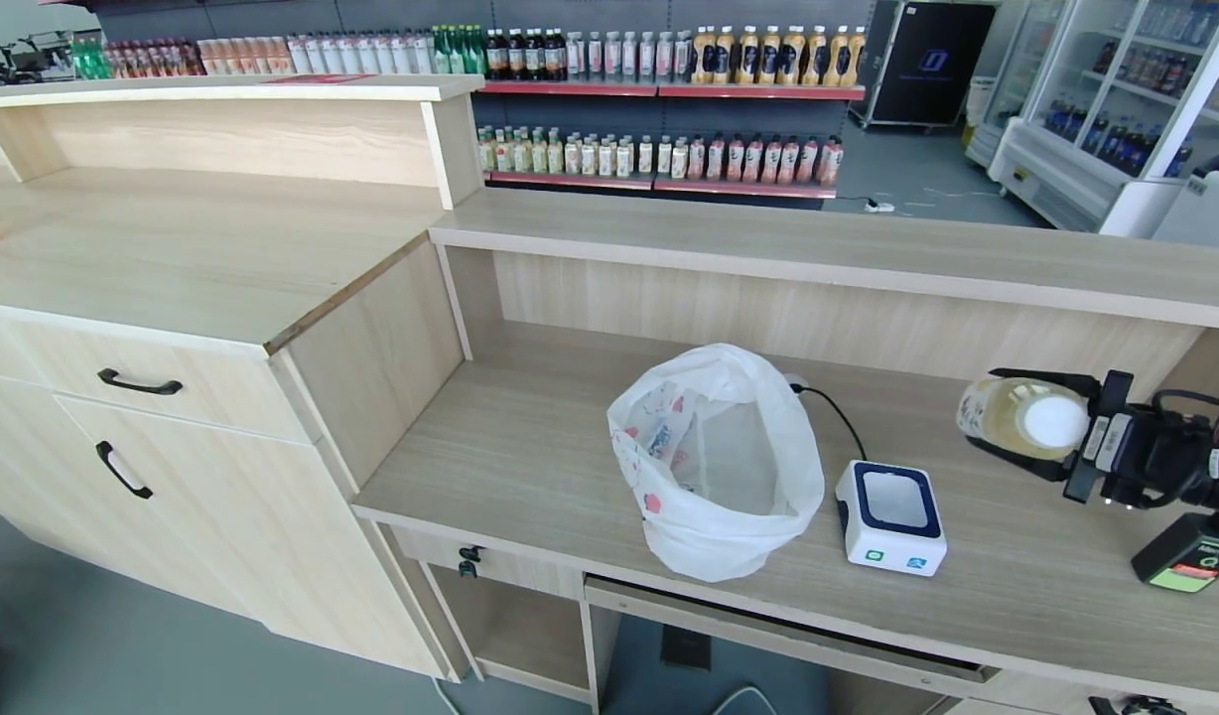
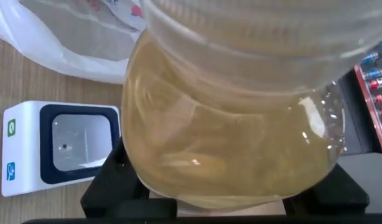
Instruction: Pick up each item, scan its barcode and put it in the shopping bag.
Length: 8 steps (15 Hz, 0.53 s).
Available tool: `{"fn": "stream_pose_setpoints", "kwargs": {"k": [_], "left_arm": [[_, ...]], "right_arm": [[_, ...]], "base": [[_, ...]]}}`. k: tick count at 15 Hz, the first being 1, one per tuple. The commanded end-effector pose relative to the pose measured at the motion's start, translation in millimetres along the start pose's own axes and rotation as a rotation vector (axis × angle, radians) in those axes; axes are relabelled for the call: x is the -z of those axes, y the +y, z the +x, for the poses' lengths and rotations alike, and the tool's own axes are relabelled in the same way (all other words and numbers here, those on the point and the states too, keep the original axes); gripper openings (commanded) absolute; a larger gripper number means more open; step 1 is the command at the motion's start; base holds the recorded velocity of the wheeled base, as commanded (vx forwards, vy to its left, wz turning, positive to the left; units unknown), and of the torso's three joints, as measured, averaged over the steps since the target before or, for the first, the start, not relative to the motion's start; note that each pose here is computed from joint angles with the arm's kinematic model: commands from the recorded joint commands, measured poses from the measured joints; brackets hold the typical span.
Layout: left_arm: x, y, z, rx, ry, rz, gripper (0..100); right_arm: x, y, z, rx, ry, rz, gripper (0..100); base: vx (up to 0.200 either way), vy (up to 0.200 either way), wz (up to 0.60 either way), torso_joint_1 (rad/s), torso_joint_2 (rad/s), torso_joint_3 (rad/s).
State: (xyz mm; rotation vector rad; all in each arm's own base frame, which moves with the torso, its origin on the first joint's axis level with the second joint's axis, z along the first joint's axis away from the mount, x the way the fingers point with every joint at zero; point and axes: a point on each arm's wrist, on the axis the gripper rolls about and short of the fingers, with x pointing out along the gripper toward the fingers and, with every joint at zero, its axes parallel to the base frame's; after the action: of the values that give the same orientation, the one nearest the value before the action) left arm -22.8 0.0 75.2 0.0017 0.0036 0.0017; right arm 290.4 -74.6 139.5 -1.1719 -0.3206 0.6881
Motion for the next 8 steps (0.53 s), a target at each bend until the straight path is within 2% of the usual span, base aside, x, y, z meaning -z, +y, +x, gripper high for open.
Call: {"fn": "stream_pose_setpoints", "kwargs": {"k": [1, 4, 8], "left_arm": [[0.0, 0.0, 0.0, 0.000, -0.001, 0.000, 100], [0.0, 0.0, 0.0, 0.000, -0.001, 0.000, 100], [0.0, 0.0, 0.0, 0.000, -0.001, 0.000, 100]], "right_arm": [[14.4, 17.0, 8.1, -0.040, 0.001, 0.059, 0], [27.3, 24.2, 15.8, -0.056, 0.001, 0.083, 0], [27.7, 25.9, 36.2, -0.061, -0.053, 0.050, 0]], "base": [[0.000, 0.000, 0.00, 0.000, 0.00, 0.000], [0.000, 0.000, 0.00, 0.000, 0.00, 0.000], [0.000, 0.000, 0.00, 0.000, 0.00, 0.000]]}}
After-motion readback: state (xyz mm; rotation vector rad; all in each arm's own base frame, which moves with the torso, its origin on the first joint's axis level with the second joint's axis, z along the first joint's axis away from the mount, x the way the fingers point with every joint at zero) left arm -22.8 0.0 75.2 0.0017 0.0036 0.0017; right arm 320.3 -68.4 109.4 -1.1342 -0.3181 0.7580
